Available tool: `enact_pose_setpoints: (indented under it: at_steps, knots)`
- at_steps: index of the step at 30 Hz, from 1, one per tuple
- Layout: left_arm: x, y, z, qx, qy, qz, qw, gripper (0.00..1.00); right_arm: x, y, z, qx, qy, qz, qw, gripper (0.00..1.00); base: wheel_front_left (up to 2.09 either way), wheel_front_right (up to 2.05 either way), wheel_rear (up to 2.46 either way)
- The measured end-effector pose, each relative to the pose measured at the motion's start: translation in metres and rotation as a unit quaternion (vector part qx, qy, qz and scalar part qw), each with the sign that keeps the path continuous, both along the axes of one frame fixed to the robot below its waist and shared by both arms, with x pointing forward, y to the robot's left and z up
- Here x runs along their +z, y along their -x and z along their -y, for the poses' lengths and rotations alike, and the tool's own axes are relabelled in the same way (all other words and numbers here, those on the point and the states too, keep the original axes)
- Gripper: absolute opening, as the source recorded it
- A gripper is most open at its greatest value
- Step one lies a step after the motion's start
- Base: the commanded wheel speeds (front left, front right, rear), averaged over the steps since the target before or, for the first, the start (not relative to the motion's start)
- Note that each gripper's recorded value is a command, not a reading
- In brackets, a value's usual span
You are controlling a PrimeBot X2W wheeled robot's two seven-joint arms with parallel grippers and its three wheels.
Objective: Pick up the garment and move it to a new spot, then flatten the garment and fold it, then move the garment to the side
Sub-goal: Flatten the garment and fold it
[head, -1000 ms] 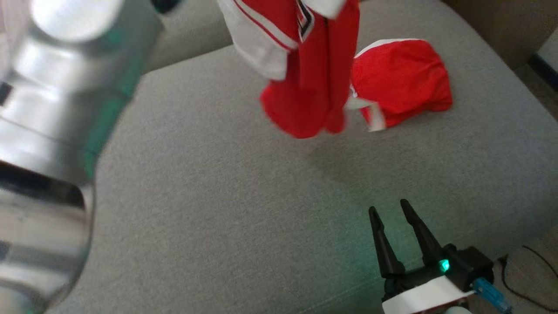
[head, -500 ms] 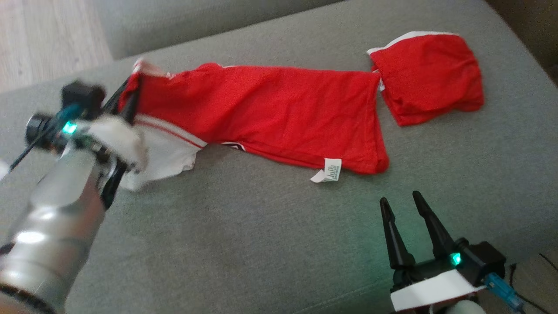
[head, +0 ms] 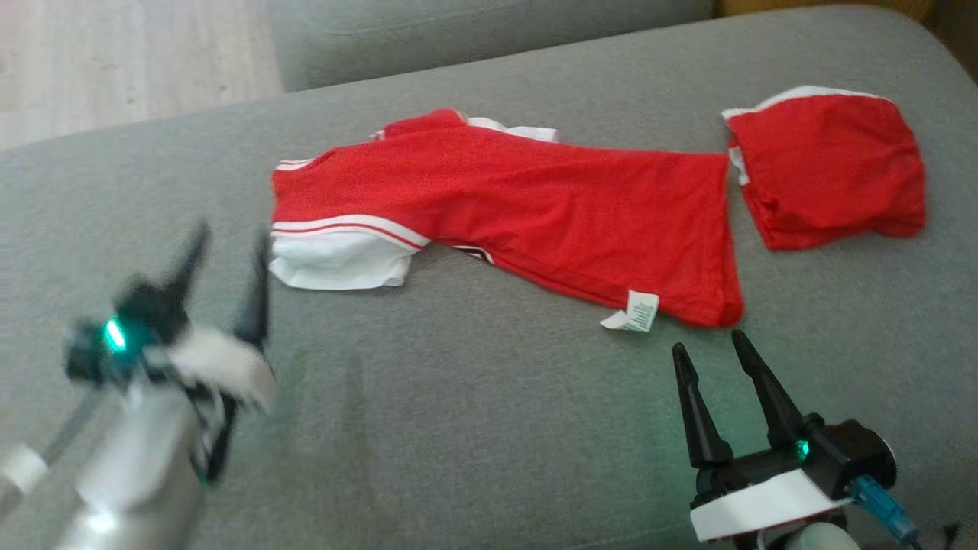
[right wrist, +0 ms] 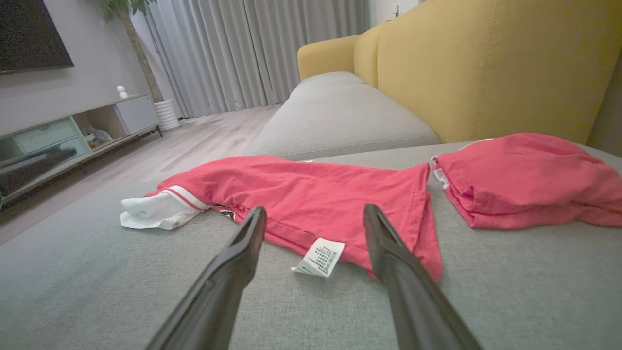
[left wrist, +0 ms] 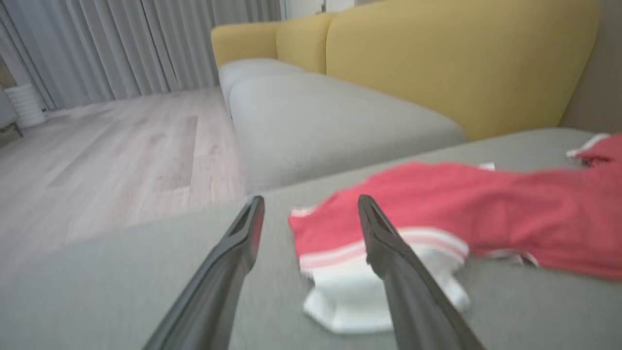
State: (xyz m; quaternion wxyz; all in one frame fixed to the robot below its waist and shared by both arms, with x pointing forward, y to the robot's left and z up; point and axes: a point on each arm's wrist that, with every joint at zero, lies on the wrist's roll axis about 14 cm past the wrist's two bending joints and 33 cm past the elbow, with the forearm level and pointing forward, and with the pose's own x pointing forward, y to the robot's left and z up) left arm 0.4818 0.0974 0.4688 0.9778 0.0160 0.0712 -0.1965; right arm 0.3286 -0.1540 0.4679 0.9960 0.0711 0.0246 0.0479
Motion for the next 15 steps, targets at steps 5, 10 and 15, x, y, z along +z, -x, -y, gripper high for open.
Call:
enact_pose_setpoints:
  at_steps: [5, 10, 15]
  knots:
    - [-0.057, 0.044, -0.006, 0.006, -0.015, -0.074, 0.997, 1.0, -0.002, -0.004, -0.012, 0.02, -0.003, -0.002, 1.0, 1.0, 0.0, 0.0, 0.0]
    - [-0.064, 0.033, -0.004, 0.012, -0.023, -0.083, 0.996, 1.0, -0.008, -0.005, -0.01, 0.016, -0.003, -0.012, 1.0, 1.0, 0.0, 0.0, 0.0]
    - [-0.064, 0.005, 0.0, 0.016, -0.033, -0.08, 0.996, 1.0, -0.019, -0.007, -0.004, 0.007, 0.004, -0.032, 0.999, 1.0, 0.0, 0.0, 0.0]
